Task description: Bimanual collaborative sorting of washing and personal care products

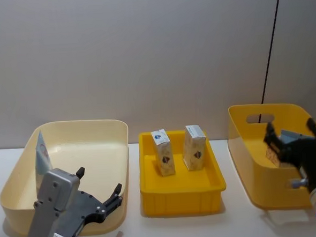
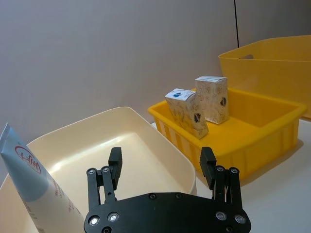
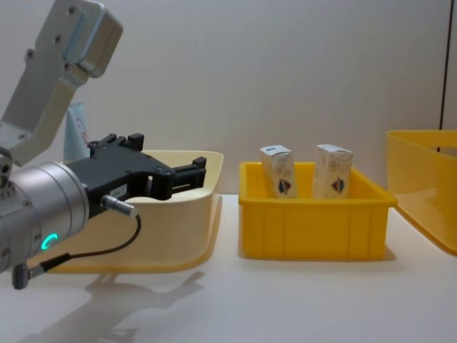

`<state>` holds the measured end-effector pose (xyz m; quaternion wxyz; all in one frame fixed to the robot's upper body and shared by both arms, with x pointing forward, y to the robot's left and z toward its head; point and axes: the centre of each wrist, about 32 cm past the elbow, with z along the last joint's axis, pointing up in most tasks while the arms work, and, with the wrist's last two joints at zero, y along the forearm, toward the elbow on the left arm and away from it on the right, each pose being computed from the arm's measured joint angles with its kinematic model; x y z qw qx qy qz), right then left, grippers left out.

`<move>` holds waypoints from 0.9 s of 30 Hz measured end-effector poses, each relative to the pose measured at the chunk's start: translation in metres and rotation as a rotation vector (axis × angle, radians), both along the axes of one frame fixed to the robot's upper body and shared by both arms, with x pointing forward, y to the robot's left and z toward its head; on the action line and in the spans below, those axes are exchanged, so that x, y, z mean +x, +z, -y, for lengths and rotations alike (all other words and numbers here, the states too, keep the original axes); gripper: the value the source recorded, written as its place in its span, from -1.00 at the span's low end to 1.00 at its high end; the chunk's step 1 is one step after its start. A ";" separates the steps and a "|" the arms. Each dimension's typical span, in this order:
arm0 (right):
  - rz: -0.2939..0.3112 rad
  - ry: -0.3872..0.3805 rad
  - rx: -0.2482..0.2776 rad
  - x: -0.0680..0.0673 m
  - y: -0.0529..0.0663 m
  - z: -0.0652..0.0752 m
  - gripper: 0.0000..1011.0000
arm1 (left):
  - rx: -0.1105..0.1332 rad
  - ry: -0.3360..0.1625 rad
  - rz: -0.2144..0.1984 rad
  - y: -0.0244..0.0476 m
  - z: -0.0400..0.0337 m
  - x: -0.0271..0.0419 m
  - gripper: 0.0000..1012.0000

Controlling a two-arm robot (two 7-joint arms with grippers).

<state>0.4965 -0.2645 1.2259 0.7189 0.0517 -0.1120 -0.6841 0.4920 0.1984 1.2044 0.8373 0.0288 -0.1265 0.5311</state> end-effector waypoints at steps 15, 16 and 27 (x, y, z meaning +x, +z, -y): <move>-0.132 0.219 0.004 -0.039 -0.029 -0.021 0.98 | 0.000 0.000 0.000 0.0000 0.0000 0.0000 0.98; -0.143 0.239 0.007 -0.043 -0.031 -0.023 0.98 | 0.000 0.000 0.000 0.0000 0.0000 0.0000 0.98; -0.176 0.289 0.015 -0.053 -0.037 -0.028 0.98 | 0.000 0.000 0.000 0.0000 0.0000 0.0000 0.98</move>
